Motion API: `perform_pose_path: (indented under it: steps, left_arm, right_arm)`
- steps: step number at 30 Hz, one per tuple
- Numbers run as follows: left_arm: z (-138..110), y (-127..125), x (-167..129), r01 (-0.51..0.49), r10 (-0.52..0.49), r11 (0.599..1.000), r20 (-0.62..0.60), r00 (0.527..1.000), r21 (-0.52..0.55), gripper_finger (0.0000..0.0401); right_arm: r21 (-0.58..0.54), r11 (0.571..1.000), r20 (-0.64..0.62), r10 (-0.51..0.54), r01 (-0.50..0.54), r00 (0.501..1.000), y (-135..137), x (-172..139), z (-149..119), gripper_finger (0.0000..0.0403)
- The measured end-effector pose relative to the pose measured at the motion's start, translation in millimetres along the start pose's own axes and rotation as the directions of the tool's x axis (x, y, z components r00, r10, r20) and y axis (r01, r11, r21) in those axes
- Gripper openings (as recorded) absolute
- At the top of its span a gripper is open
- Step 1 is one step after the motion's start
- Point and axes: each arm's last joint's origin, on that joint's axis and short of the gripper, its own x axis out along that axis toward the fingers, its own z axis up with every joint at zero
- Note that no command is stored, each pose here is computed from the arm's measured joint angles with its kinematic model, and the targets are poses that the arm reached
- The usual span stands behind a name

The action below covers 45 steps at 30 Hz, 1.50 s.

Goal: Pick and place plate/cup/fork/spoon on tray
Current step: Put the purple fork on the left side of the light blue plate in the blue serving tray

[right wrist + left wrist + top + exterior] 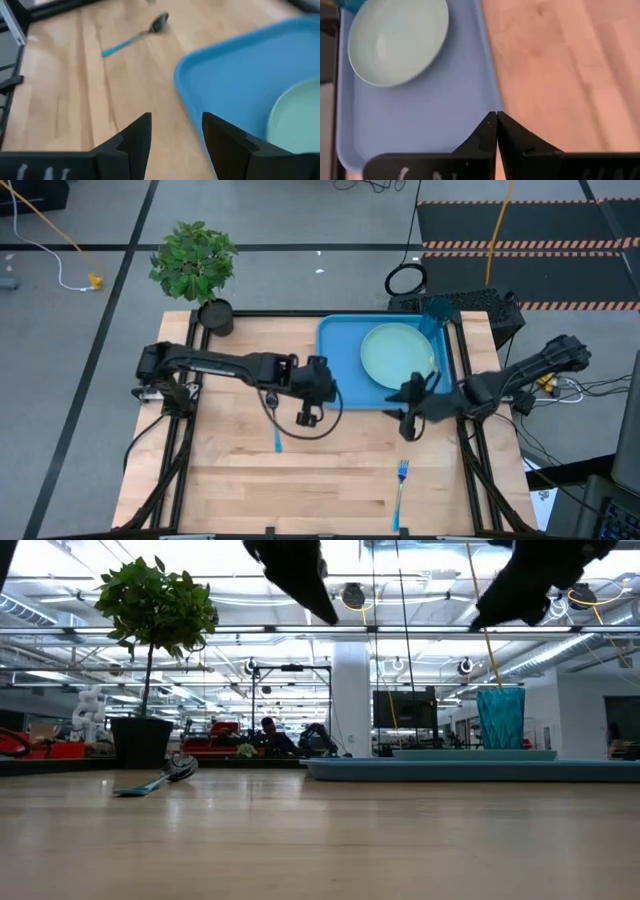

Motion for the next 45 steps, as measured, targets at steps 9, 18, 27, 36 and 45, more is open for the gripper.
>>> perform_pose_path:
  steps: [9,18,27,36,45]
  left_arm:
    - [-9.3,-38.6,-9.6,0.064,-0.072,0.995,-0.110,0.991,-0.075,0.0004]
    - [-26.0,-67.0,2.7,0.082,-0.101,0.991,-0.180,0.978,-0.109,0.0017]
    - [-24.3,-92.6,-3.2,0.106,-0.128,0.986,-0.170,0.977,-0.131,0.0005]
    - [-23.1,-120.7,-11.1,0.154,-0.162,0.986,-0.152,0.975,-0.064,0.0023]
    - [-23.4,-127.5,-13.3,0.156,-0.165,0.985,-0.150,0.975,-0.070,0.0023]
  right_arm:
    - [0.244,0.970,-0.135,0.039,-0.005,0.990,39.4,30.2,-38.0,0.0167]
    - [0.487,0.872,-0.139,0.134,-0.050,0.981,77.7,31.0,-69.7,0.0167]
    - [0.555,0.820,-0.107,0.238,-0.141,0.965,108.4,34.6,-84.4,0.0167]
    - [0.621,0.780,-0.263,0.299,-0.076,0.917,127.9,26.4,-77.6,0.0167]
    - [0.643,0.743,-0.452,0.169,0.188,0.876,122.1,14.4,-80.5,0.0167]
